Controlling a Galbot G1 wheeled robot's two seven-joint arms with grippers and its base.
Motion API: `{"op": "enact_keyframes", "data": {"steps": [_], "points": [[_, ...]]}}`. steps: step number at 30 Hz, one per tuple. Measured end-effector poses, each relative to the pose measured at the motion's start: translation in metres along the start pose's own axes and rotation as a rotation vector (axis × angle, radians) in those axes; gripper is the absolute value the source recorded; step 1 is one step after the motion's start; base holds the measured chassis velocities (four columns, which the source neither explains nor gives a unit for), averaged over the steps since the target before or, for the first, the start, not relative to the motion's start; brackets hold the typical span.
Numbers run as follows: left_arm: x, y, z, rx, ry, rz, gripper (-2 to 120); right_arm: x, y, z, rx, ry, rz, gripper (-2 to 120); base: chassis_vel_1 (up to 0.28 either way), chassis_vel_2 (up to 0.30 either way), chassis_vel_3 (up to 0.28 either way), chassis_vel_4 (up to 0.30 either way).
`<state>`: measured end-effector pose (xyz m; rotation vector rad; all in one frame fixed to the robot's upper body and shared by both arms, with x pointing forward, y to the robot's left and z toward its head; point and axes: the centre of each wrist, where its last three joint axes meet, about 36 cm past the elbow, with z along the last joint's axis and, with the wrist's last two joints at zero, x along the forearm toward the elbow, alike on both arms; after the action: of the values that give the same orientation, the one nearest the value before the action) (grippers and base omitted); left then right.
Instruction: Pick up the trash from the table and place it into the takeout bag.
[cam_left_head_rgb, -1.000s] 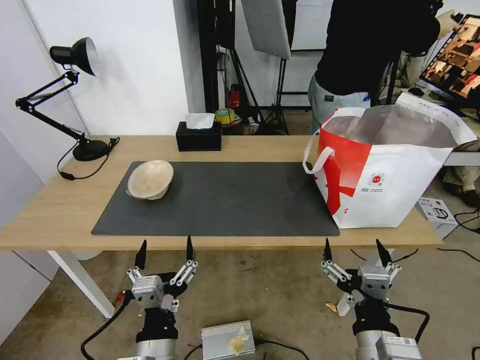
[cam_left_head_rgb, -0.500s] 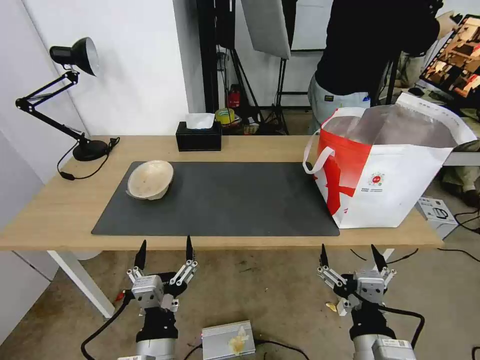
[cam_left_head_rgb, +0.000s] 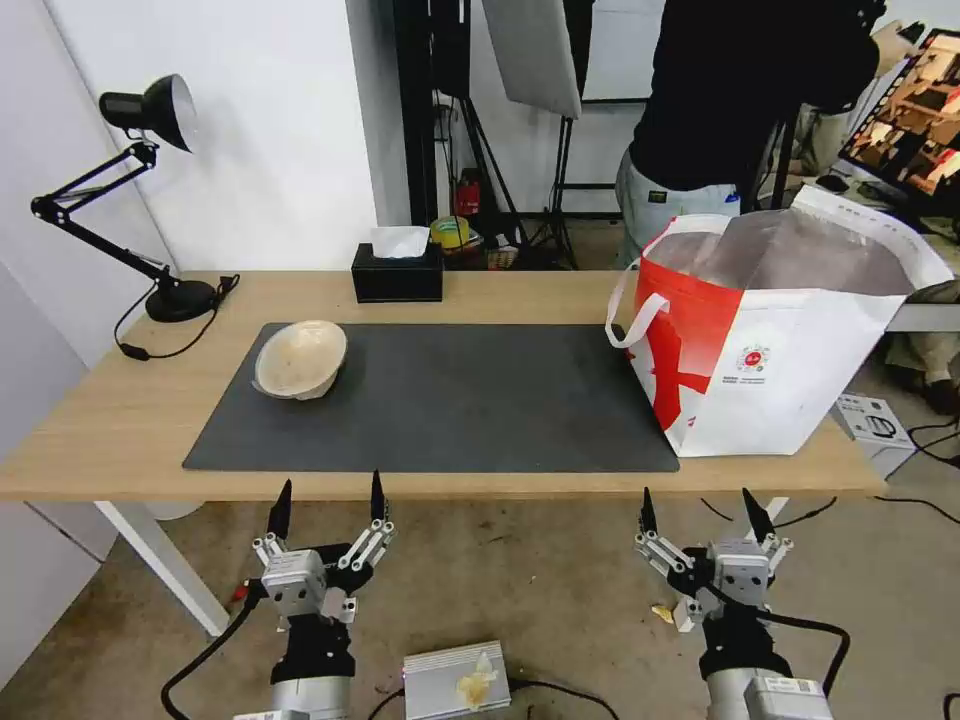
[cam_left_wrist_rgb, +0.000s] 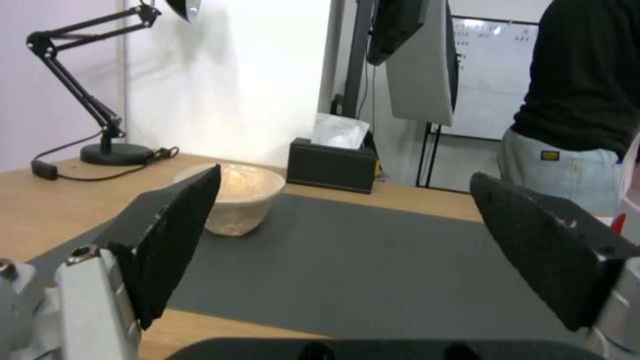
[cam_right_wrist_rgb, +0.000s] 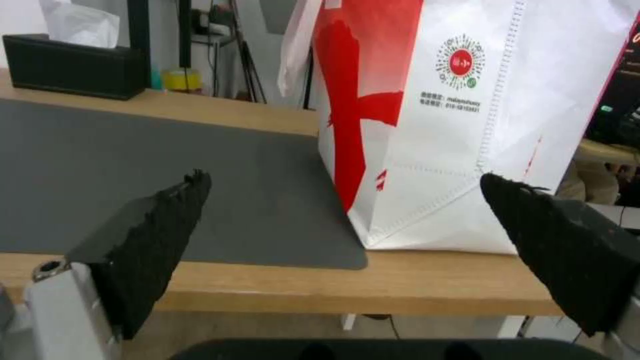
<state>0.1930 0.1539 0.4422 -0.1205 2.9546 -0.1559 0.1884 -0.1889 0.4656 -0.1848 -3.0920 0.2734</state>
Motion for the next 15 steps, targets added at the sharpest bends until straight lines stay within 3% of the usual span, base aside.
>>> {"op": "enact_keyframes", "data": {"steps": [7,15], "points": [[-0.002,0.001,-0.005,0.019,-0.012,-0.009,100,0.0,0.0,0.0,0.0,0.0,0.0,100,0.0,0.0,0.0,0.0],[-0.01,0.006,-0.027,0.161,0.021,-0.075,100,0.0,0.0,0.0,0.0,-0.001,0.0,100,0.0,0.0,0.0,0.0]]}}
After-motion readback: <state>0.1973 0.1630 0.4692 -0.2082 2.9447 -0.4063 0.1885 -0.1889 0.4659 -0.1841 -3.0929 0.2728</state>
